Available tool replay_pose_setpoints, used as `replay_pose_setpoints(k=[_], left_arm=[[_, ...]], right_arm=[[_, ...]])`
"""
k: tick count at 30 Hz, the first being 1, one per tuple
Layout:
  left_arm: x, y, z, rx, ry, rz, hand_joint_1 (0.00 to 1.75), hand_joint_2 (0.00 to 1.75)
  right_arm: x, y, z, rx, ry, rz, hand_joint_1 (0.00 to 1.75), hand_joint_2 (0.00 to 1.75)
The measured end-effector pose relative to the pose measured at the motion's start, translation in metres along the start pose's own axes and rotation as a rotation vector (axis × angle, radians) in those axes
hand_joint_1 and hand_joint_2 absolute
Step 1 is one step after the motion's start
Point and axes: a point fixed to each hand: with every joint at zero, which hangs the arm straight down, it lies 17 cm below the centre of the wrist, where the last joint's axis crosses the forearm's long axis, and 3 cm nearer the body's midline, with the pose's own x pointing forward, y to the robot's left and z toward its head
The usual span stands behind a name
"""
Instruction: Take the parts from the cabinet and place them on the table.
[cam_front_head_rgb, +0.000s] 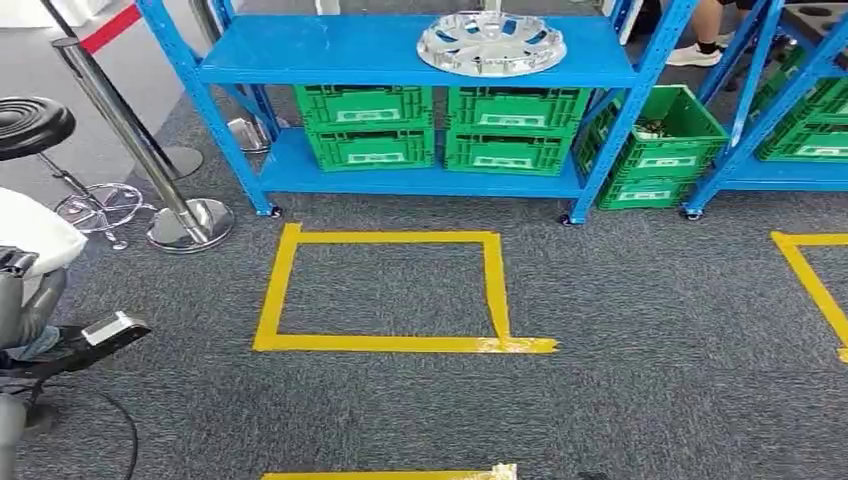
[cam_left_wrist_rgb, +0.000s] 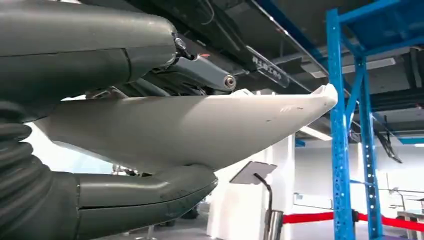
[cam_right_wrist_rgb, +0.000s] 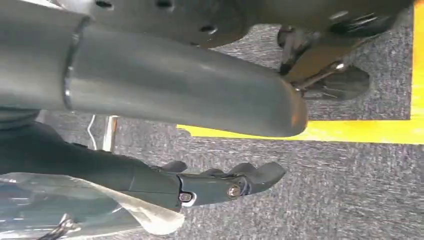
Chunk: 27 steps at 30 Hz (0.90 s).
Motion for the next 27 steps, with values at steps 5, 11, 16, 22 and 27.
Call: replay_pose_setpoints(k=[5,11,16,22,27], left_arm=[[0.0006,0.0003,-0.0006,0.001,-0.003,0.0,1.75,1.75],[0.0017,-0.0013,0.0001,-0.003,-0.004,0.002,1.75,1.75],[0.0021,-0.0007,-0.0015,-0.001,-0.005,0.003,1.75,1.75],[0.0034,-0.0013,-0.0019,-0.004,-0.01,-0.003,1.75,1.75],[0.0042,-0.003,0.0,-0.011,-0.009,-0.002,1.75,1.75]], right_arm=[[-0.0014,-0.0001,0.0001,-0.001,0.002,0.0,0.0,0.0],[-0.0015,-0.0001,0.0001,-0.001,0.002,0.0,0.0,0.0],[0.0,0.0001,0.0,0.001,0.001,0.0,0.0,0.0],[0.0,0.0002,0.0,0.001,0.002,0.0,0.0,0.0],[-0.0038,0.0005,0.0003,0.002,0.011,0.0,0.0,0.0]])
